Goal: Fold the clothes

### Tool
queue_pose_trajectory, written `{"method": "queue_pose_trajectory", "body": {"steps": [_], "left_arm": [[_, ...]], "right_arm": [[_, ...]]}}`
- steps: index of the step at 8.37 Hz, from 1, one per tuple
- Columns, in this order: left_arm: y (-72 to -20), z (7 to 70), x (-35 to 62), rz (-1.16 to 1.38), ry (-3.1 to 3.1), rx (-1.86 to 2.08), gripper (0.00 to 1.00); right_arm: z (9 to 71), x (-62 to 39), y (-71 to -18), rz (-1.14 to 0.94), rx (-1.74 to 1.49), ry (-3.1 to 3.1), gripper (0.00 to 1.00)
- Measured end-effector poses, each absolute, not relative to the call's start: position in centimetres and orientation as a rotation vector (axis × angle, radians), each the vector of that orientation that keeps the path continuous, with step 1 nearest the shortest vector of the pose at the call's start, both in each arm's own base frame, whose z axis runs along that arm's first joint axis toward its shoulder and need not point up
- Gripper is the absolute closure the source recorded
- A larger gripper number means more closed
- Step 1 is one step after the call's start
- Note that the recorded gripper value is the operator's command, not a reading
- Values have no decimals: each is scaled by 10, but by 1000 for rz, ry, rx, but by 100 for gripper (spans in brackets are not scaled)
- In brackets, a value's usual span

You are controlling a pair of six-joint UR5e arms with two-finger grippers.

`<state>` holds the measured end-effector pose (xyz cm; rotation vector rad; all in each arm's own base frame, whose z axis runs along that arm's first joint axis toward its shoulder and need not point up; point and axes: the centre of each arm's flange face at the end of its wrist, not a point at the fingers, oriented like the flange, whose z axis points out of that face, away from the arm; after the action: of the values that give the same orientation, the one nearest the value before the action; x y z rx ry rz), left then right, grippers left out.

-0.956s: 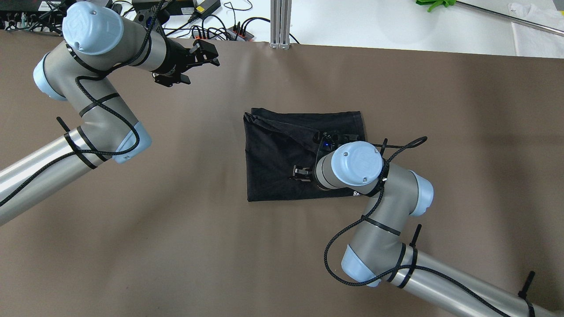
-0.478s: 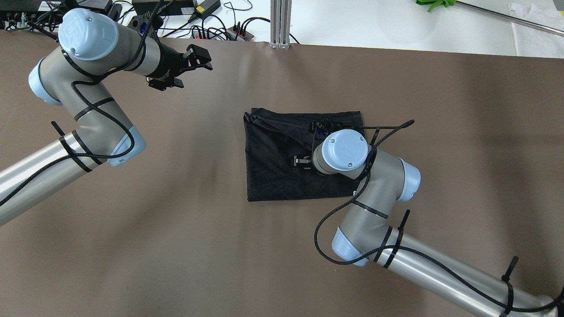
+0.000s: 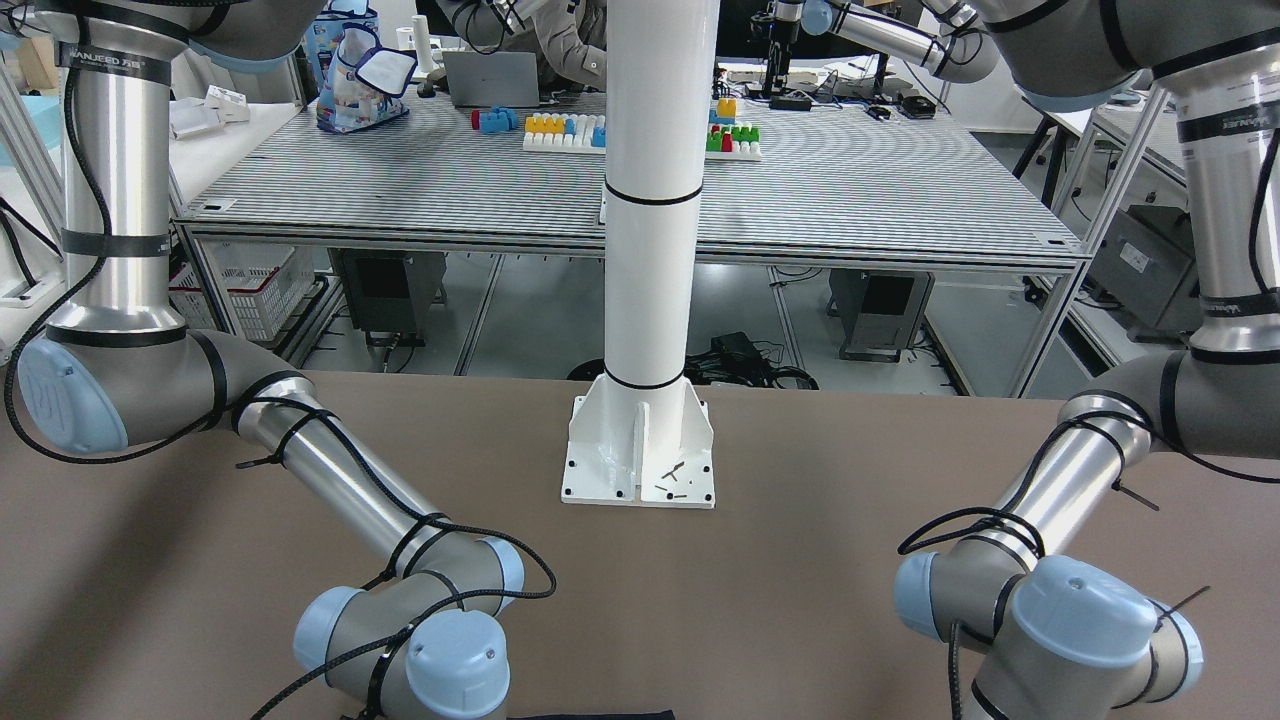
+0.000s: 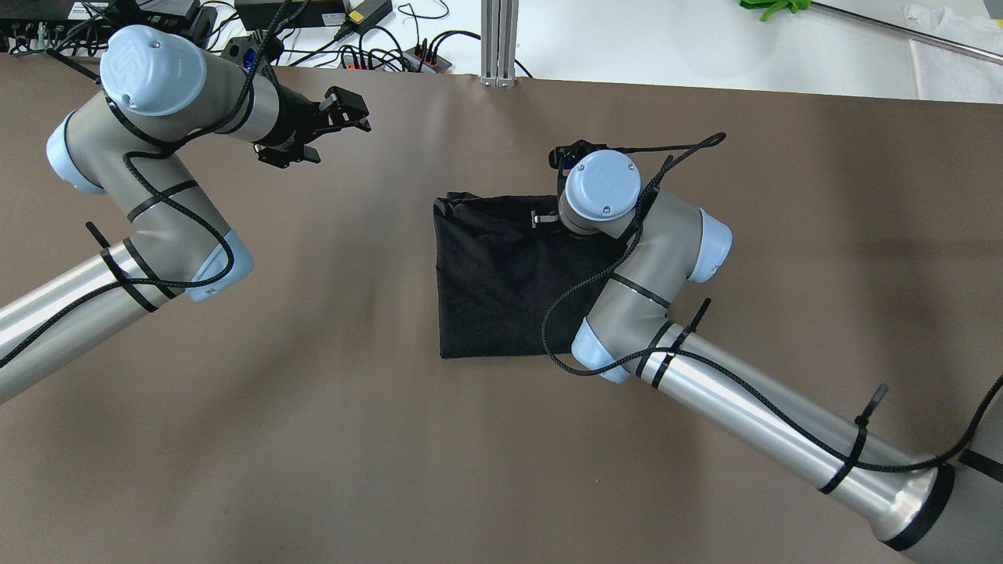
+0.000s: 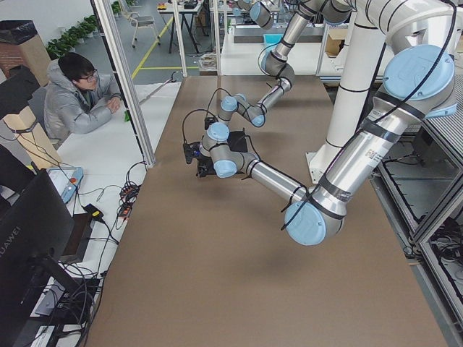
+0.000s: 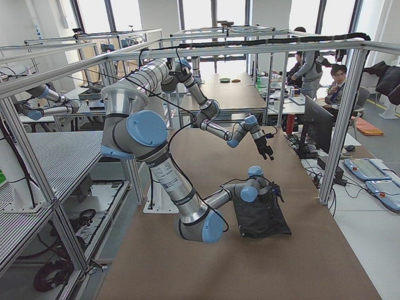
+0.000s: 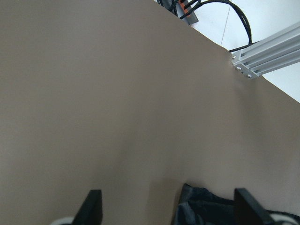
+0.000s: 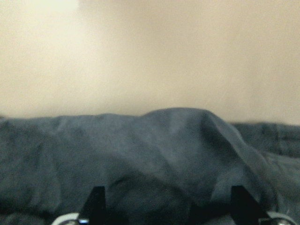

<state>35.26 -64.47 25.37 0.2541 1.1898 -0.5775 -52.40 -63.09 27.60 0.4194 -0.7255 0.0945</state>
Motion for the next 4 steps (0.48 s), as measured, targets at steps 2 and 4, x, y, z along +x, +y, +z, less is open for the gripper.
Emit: {"method": "queue_pose_trajectory", "body": {"steps": [2, 4], "left_arm": [[-645, 254, 352, -582, 1191, 252, 0], [-646, 253, 349, -585, 1193, 256, 0]], "right_arm": [[290, -490, -686, 77, 483, -662, 6], [298, -446, -724, 57, 528, -613, 6]]}}
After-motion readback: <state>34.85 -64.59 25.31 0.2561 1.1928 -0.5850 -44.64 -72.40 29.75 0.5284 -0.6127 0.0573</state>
